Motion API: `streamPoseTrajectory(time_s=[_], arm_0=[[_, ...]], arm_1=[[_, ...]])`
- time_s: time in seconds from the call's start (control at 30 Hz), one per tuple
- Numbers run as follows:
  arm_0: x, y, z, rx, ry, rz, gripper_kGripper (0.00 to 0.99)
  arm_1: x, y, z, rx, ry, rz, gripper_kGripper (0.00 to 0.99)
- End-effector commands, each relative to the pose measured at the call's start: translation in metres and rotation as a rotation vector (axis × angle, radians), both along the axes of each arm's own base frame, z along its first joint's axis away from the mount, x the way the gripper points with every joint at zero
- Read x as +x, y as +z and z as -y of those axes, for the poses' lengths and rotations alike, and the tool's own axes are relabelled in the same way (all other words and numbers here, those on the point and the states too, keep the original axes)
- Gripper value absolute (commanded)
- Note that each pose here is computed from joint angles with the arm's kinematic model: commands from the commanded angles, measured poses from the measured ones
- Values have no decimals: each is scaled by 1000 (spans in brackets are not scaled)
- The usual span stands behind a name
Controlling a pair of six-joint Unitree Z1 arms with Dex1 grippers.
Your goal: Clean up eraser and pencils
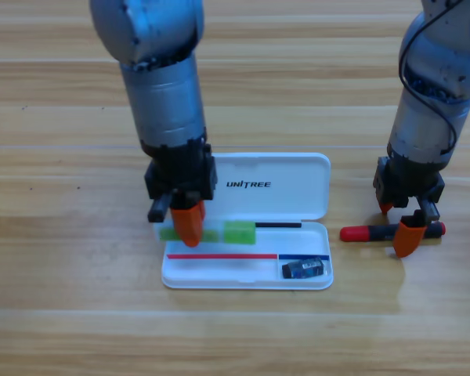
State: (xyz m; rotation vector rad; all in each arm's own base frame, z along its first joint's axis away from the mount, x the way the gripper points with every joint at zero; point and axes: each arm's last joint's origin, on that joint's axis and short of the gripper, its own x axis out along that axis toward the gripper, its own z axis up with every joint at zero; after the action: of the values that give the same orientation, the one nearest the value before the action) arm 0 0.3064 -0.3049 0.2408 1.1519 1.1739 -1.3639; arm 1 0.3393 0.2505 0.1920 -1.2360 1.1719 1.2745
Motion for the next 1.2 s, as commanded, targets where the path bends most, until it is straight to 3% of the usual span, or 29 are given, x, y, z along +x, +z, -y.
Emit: streamPoseTrajectory(time_s=[0.03,0.2,0.4,1.2], arm_0=[[-2,-27,16,48,-7,-60,0],[-2,-32,19,55,7,-69,0],[-3,-37,23,61,16,-82,0],[2,-56,33,77,25,-99,0]], arm_1=[[14,-39,4,-41,-11,-63,715],[13,-41,6,-44,8,-73,327],[7,-40,9,-55,47,-100,2],[-15,13,16,-1,24,-45,0]])
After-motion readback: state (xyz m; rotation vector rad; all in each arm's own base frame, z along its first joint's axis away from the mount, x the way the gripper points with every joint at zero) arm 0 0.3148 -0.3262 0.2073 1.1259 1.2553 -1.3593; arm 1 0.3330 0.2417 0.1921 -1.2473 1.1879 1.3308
